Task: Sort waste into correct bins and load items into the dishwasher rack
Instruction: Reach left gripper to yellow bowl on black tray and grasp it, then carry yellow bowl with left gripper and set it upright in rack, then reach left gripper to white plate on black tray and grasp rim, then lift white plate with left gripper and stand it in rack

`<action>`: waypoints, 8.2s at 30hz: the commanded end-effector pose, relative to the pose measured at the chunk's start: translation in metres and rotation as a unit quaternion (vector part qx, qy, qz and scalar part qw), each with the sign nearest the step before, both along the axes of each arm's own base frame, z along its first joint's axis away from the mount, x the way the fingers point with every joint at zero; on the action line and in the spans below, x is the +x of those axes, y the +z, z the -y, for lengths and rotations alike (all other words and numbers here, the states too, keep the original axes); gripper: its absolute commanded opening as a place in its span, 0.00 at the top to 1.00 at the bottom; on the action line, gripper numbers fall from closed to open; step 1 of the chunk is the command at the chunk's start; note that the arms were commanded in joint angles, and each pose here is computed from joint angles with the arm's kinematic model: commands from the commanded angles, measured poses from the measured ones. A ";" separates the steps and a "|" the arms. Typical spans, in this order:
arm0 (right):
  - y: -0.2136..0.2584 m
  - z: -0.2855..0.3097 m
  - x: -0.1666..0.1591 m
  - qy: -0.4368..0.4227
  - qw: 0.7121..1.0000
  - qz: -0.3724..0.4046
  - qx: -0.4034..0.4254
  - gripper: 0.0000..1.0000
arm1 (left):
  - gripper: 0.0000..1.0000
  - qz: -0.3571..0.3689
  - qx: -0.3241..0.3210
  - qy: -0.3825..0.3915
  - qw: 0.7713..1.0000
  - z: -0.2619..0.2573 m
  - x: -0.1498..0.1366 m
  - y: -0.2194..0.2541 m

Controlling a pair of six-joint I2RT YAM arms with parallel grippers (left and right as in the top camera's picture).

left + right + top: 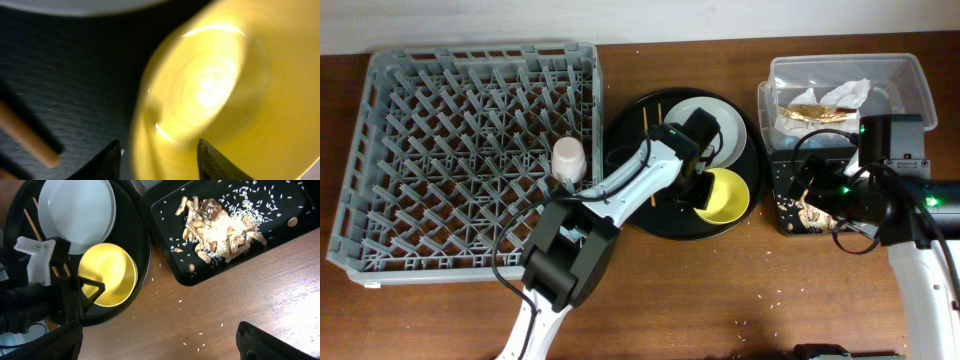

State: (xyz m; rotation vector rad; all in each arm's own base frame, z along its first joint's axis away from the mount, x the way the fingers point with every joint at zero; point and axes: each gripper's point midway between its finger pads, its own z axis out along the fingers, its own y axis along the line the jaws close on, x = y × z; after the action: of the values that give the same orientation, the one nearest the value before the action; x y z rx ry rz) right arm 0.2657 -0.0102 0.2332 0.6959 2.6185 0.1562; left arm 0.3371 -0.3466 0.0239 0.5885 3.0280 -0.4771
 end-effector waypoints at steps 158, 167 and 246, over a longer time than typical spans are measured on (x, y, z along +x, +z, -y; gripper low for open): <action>-0.016 0.007 0.004 -0.012 0.999 -0.037 -0.009 0.01 | 0.25 0.142 0.061 0.096 0.983 -0.068 0.140 0.045; -0.016 0.007 0.004 -0.012 0.999 -0.037 -0.009 0.02 | 0.33 0.147 0.050 0.118 0.981 -0.064 0.146 0.046; -0.016 0.007 0.004 -0.012 0.999 -0.037 -0.009 0.02 | 1.00 0.364 0.486 0.269 0.748 -0.371 0.106 0.337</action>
State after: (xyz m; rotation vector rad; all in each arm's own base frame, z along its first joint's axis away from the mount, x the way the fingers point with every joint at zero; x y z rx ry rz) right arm 0.2694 -0.0117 0.2173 0.7168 2.6850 0.1283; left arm 0.4347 -0.0050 0.3625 -0.0890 2.3152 0.9152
